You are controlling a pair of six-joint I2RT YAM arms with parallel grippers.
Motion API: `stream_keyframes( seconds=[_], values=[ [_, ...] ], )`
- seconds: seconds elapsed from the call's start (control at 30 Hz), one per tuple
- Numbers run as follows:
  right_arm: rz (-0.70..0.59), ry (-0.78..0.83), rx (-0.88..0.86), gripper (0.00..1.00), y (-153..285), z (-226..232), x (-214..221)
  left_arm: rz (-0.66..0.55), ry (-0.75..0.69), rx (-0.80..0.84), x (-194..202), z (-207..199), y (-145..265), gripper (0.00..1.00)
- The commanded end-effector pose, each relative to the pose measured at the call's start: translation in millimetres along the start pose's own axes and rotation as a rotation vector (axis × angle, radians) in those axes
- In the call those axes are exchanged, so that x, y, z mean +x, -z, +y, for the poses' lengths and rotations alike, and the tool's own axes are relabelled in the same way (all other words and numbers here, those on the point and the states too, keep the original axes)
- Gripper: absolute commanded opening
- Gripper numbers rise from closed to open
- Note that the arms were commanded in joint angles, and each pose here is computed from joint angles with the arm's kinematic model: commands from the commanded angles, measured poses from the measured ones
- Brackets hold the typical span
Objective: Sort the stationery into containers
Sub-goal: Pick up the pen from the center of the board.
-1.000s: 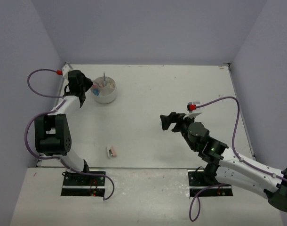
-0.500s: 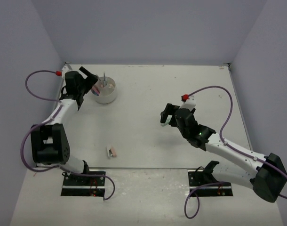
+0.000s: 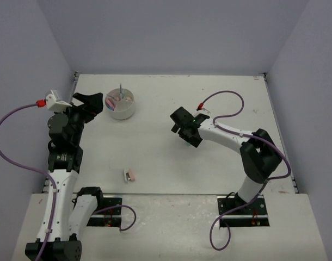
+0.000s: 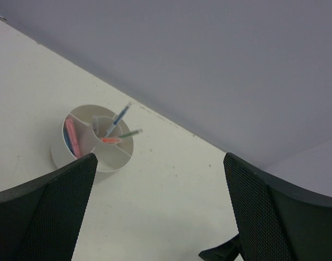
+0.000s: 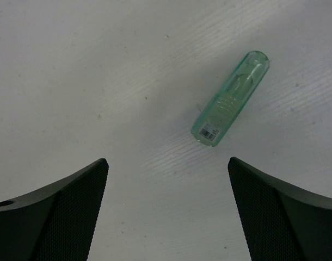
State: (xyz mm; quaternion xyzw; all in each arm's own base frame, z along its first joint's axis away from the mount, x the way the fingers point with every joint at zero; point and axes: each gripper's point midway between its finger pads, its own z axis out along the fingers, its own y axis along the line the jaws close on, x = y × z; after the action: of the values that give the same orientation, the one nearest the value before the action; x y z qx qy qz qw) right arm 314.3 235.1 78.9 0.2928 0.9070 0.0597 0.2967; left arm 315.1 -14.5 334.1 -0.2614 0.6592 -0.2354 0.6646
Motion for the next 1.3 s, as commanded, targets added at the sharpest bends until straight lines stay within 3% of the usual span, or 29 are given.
stream_keyframes(
  seconds=[0.0, 0.67, 0.87, 0.97, 1.0, 1.13, 1.2, 1.23, 1.27],
  values=[
    [0.022, -0.150, 0.188, 0.90, -2, -27, 8, 0.179, -0.085, 0.046, 41, 6, 11, 1.00],
    [-0.010, -0.164, 0.389, 0.79, -59, -63, 12, 0.305, -0.149, 0.081, 81, 23, 21, 1.00],
    [0.011, -0.158, 0.420, 0.58, -59, -73, 19, 0.294, -0.156, 0.086, 77, 21, 21, 1.00],
    [0.026, -0.159, 0.441, 0.06, -60, -83, 26, 0.299, -0.151, 0.096, 77, 18, 21, 1.00],
    [0.032, -0.160, 0.432, 0.00, -60, -82, 27, 0.303, -0.149, 0.100, 78, 17, 21, 1.00],
    [0.049, -0.089, 0.311, 0.00, -57, -72, 27, 0.328, -0.141, 0.123, 84, 16, 19, 1.00],
    [0.039, -0.070, 0.073, 0.00, -51, -36, 21, 0.375, -0.124, 0.176, 94, 8, 20, 1.00],
    [0.053, -0.016, 0.045, 0.00, -43, -42, 23, 0.387, -0.116, 0.172, 97, 10, 19, 1.00],
    [0.034, 0.055, -0.102, 0.00, -27, -24, 20, 0.420, -0.084, 0.207, 105, 6, 19, 1.00]
  ],
)
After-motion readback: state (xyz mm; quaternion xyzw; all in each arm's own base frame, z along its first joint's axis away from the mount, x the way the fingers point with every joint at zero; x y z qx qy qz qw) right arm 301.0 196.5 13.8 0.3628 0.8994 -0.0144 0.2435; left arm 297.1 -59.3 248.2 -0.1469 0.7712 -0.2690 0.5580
